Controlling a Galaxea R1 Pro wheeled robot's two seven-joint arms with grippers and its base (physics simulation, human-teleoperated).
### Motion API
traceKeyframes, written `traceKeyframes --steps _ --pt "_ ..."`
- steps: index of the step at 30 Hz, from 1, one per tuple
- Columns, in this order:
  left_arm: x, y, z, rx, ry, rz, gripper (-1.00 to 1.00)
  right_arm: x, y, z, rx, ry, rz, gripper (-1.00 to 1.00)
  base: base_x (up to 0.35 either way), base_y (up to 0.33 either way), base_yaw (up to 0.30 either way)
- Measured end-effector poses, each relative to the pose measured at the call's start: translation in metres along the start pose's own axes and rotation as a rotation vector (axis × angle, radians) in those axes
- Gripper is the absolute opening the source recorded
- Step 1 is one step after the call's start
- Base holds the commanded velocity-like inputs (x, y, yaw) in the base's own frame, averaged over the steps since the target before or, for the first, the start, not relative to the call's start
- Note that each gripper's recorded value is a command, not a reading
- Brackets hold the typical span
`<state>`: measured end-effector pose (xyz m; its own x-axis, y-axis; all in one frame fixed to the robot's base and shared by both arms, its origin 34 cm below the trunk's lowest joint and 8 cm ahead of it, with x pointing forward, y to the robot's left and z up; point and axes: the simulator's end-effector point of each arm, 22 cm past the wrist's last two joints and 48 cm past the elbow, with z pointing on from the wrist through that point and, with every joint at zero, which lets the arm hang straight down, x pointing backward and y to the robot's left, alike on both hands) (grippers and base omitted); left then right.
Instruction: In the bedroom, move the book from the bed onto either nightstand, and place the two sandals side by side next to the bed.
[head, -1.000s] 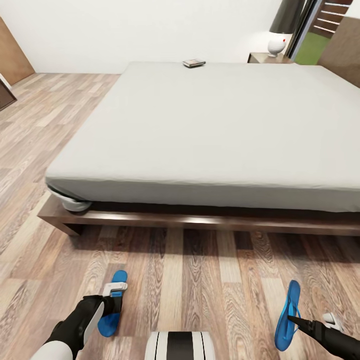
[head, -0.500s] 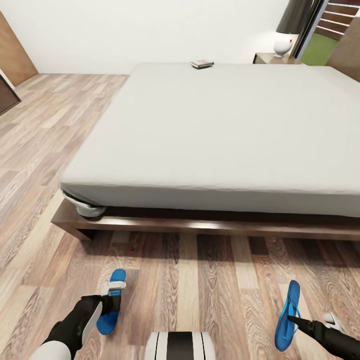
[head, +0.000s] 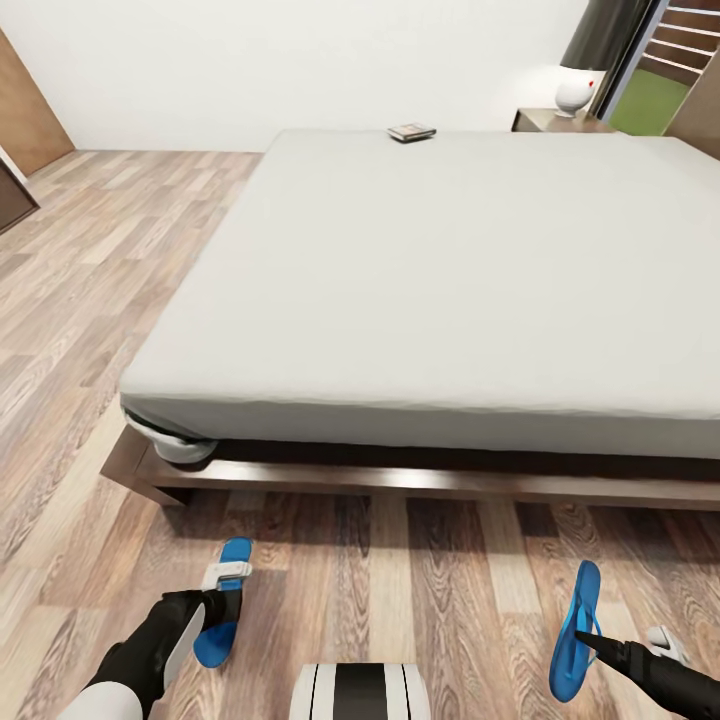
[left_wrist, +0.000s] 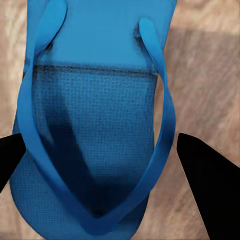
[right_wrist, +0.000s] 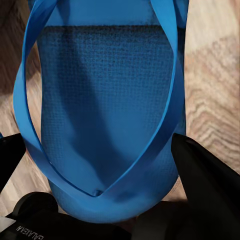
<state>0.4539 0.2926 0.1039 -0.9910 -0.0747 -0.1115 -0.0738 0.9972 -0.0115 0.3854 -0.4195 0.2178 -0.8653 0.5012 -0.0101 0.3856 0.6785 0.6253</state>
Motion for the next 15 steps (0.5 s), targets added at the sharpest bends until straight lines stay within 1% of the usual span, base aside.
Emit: traceKeyframes --steps 7,15 --pt "0.0 -0.002 0.0 0.001 0.001 0.0 -1.0 0.0 0.0 0.0 0.0 0.0 0.0 -1.0 0.001 0.007 0.0" --pt "0.015 -0.001 0.011 -0.002 0.034 -0.001 -1.0 0.008 -0.01 0.005 0.017 0.023 0.017 -1.0 0.0 0.0 0.0"
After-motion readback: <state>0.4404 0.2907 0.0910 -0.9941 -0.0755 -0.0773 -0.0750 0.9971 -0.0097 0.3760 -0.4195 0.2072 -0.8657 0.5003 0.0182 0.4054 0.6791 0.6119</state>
